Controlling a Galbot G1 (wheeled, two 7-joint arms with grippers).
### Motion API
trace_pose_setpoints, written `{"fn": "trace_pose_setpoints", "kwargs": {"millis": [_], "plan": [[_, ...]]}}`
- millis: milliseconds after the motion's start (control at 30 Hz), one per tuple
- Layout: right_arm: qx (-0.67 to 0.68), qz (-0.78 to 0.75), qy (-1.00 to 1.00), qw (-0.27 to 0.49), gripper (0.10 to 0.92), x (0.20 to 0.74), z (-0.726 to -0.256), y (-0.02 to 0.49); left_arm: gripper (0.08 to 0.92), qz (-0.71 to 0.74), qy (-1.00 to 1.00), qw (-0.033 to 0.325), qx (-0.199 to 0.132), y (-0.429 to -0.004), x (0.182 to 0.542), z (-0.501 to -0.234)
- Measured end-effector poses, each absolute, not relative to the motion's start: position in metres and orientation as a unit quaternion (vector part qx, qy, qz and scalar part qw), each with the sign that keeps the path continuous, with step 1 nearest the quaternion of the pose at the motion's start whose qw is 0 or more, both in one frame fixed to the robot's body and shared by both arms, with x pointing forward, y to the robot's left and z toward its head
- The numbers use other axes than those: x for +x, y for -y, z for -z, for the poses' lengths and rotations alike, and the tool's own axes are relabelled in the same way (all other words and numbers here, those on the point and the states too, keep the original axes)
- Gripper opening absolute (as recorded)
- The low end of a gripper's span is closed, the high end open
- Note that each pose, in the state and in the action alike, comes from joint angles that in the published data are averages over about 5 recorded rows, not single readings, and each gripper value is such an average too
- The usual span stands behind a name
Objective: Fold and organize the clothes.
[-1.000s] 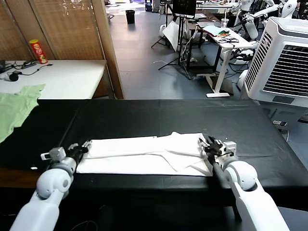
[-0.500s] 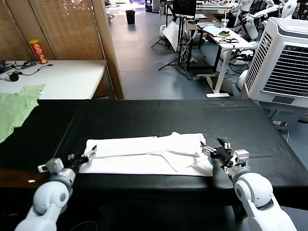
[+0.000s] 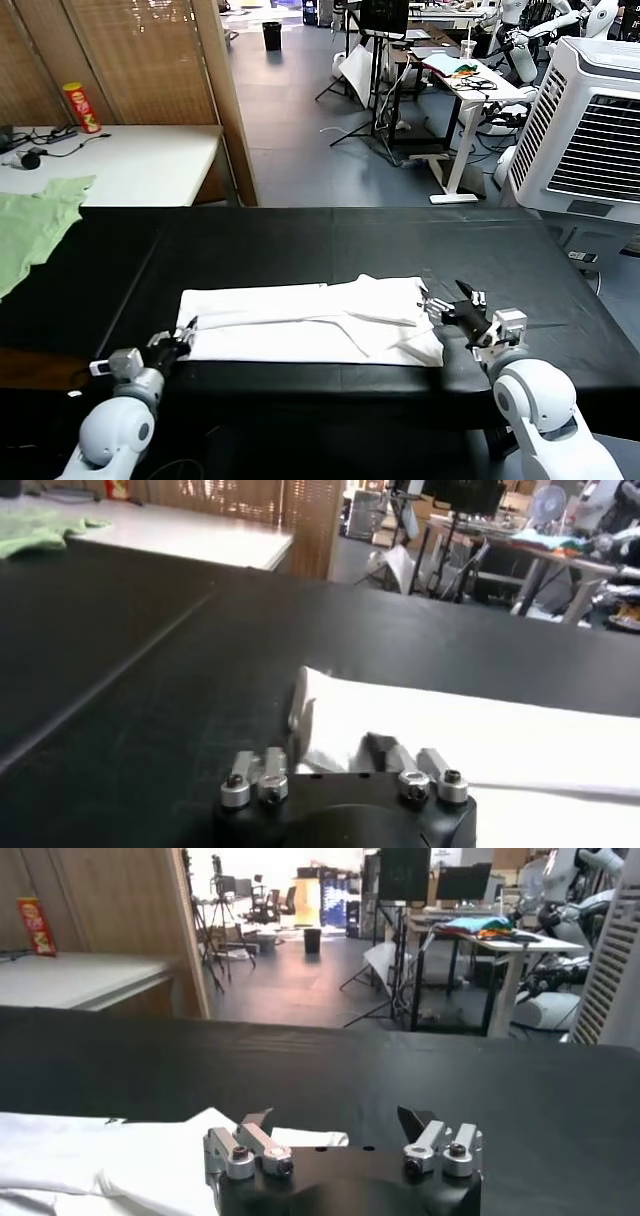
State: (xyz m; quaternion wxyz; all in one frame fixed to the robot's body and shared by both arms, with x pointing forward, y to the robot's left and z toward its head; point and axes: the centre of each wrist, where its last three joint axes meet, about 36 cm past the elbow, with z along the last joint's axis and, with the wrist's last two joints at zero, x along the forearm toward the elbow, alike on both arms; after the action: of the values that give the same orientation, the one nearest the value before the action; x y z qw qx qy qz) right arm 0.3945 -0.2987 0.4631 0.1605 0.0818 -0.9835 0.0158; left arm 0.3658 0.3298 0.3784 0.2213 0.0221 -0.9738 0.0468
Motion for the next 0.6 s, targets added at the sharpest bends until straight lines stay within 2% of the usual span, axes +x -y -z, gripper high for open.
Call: {"fn": "trace_pose_setpoints", "kwargs": {"millis": [67, 133, 367, 600], "plan": [[0.081, -0.016, 0.984, 0.159, 0.798, 0.395, -0.464, 0.299, 0.187, -0.042, 0.974, 0.221, 0.022, -0.33, 0.367, -0.378], [0.08, -0.016, 0.984, 0.156, 0.798, 0.395, -0.466, 0.3, 0.15, -0.034, 0.975, 0.22, 0.023, -0.331, 0.368, -0.378], [0.073, -0.016, 0.986, 0.15, 0.798, 0.394, -0.471, 0.304, 0.157, 0.053, 0.978, 0.195, 0.047, -0.359, 0.37, -0.38], [0.072, -0.008, 0.986, 0.153, 0.798, 0.391, -0.467, 0.301, 0.157, 0.158, 0.97, 0.168, 0.076, -0.427, 0.375, -0.397]]}}
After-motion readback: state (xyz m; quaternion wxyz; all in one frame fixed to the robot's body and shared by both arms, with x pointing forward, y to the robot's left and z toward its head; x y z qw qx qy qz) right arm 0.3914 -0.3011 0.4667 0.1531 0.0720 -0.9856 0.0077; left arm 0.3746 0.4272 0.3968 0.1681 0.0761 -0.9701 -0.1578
